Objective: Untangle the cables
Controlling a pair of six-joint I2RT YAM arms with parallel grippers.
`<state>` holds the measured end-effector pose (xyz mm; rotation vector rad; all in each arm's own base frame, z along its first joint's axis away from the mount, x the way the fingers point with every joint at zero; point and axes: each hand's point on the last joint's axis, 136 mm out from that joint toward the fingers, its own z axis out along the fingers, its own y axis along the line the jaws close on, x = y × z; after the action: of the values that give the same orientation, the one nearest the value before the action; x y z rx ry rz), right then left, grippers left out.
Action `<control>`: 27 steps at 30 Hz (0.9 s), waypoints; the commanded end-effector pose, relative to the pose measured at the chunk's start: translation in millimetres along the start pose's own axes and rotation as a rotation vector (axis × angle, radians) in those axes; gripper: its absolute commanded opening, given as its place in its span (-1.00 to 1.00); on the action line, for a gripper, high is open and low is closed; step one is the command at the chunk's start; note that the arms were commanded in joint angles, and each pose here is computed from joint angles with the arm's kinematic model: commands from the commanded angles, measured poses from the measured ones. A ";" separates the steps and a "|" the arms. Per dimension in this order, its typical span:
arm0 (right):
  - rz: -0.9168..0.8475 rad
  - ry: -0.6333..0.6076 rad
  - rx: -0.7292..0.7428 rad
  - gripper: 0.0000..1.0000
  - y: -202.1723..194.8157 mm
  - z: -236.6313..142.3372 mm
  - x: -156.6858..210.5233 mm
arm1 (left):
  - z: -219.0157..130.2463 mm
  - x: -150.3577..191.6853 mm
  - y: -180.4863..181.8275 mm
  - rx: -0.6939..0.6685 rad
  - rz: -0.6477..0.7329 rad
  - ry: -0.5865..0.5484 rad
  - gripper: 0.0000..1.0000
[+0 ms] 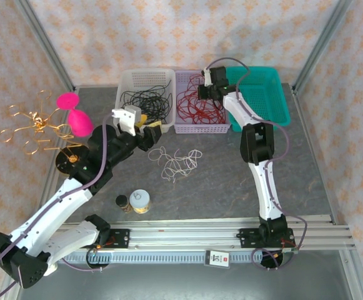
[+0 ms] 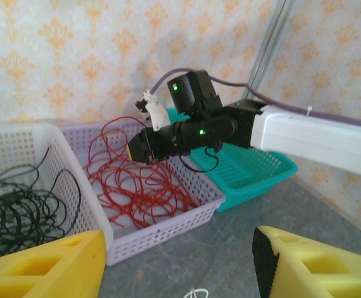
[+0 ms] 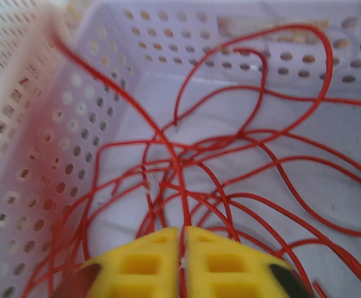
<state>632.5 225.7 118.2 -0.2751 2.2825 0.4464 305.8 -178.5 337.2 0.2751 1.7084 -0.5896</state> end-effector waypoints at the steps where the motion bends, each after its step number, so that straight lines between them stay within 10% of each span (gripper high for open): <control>1: -0.014 0.007 0.053 -0.41 -3.6 -7.7 -1.2 | 0.9 14.1 2.1 0.003 -0.037 0.023 0.28; 7: -0.050 -0.046 0.037 0.20 19.7 -60.9 -39.6 | 4.6 42.8 18.5 -0.068 -0.073 0.079 0.29; 16: -0.045 -0.097 0.059 0.45 39.5 -148.2 -49.3 | 12.0 71.8 46.1 -0.210 -0.146 0.134 0.29; 27: -0.002 -0.051 -0.104 0.25 91.3 -215.1 89.0 | 25.3 163.1 110.0 -0.511 -0.222 0.347 0.18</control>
<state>435.4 210.7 240.3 -0.3462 2.2118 0.4622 335.8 -144.3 183.3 -0.0673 2.1037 -0.3758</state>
